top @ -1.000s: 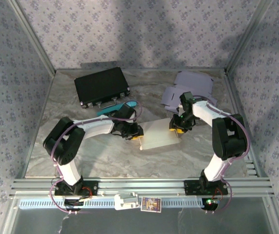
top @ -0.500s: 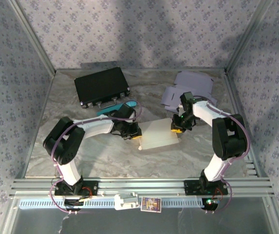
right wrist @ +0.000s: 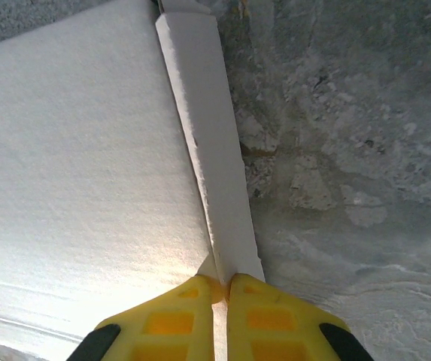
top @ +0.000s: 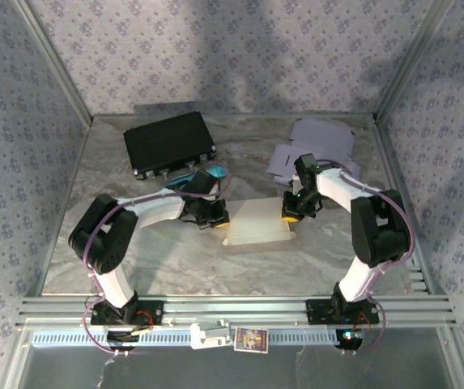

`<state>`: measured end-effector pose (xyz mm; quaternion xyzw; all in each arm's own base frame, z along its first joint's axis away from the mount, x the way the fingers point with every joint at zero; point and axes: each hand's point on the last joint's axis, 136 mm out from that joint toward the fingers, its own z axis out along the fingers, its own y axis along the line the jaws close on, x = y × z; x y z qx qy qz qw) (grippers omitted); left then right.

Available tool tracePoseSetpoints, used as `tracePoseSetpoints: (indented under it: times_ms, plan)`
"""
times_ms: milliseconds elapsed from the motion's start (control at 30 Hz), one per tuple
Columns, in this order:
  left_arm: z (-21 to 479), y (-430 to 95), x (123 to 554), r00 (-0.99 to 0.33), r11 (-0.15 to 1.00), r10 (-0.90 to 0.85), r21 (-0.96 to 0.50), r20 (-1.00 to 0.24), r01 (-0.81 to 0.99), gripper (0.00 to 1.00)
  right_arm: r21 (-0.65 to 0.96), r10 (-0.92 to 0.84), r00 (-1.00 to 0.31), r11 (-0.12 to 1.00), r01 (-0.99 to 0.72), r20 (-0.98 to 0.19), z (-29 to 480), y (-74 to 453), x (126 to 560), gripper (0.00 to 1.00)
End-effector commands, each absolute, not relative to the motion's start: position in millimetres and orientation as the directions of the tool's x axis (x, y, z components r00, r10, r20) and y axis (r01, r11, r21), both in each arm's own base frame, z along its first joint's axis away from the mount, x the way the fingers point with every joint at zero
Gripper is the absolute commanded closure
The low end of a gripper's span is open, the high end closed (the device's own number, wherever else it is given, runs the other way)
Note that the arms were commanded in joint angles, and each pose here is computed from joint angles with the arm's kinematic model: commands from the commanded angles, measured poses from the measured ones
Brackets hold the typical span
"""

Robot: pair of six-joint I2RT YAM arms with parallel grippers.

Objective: Fold the paper box

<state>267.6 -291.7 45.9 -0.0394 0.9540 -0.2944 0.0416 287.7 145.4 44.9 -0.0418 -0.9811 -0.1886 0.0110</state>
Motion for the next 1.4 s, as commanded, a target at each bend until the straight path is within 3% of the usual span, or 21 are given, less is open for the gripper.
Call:
tracePoseSetpoints:
  times_ms: [0, 400, 500, 800, 1067, 1200, 1367]
  plan:
    - [40, -290, 257, -0.997, 0.833, -0.061, -0.552, -0.055, -0.021, 0.94, 0.49, 0.016, -0.997, 0.87, 0.049, 0.071, 54, 180, 282, 0.9]
    - [34, -279, 256, -0.997, 0.838, -0.057, -0.545, -0.051, -0.02, 0.97, 0.524, 0.018, -0.999, 0.851, 0.038, 0.043, 61, 176, 291, 0.85]
    - [33, -275, 255, -0.997, 0.843, -0.057, -0.537, -0.054, -0.019, 0.99, 0.525, 0.029, -0.999, 0.85, 0.035, 0.02, 66, 171, 295, 0.78]
    - [35, -267, 255, -0.996, 0.813, -0.05, -0.582, -0.076, 0.004, 1.0, 0.671, 0.081, -0.989, 0.742, -0.023, -0.124, 110, 168, 313, 0.45]
    - [26, -256, 256, -0.996, 0.797, -0.059, -0.603, -0.061, -0.01, 1.0, 0.663, 0.131, -0.988, 0.747, 0.045, -0.08, 86, 144, 309, 0.39]
    - [23, -252, 254, -0.996, 0.795, -0.068, -0.607, -0.054, -0.021, 1.0, 0.717, 0.119, -0.992, 0.696, 0.048, -0.049, 81, 153, 299, 0.3]
    - [17, -244, 254, -0.995, 0.782, -0.095, -0.621, -0.03, -0.056, 1.0, 0.755, 0.121, -0.992, 0.655, 0.045, -0.045, 82, 168, 298, 0.27]
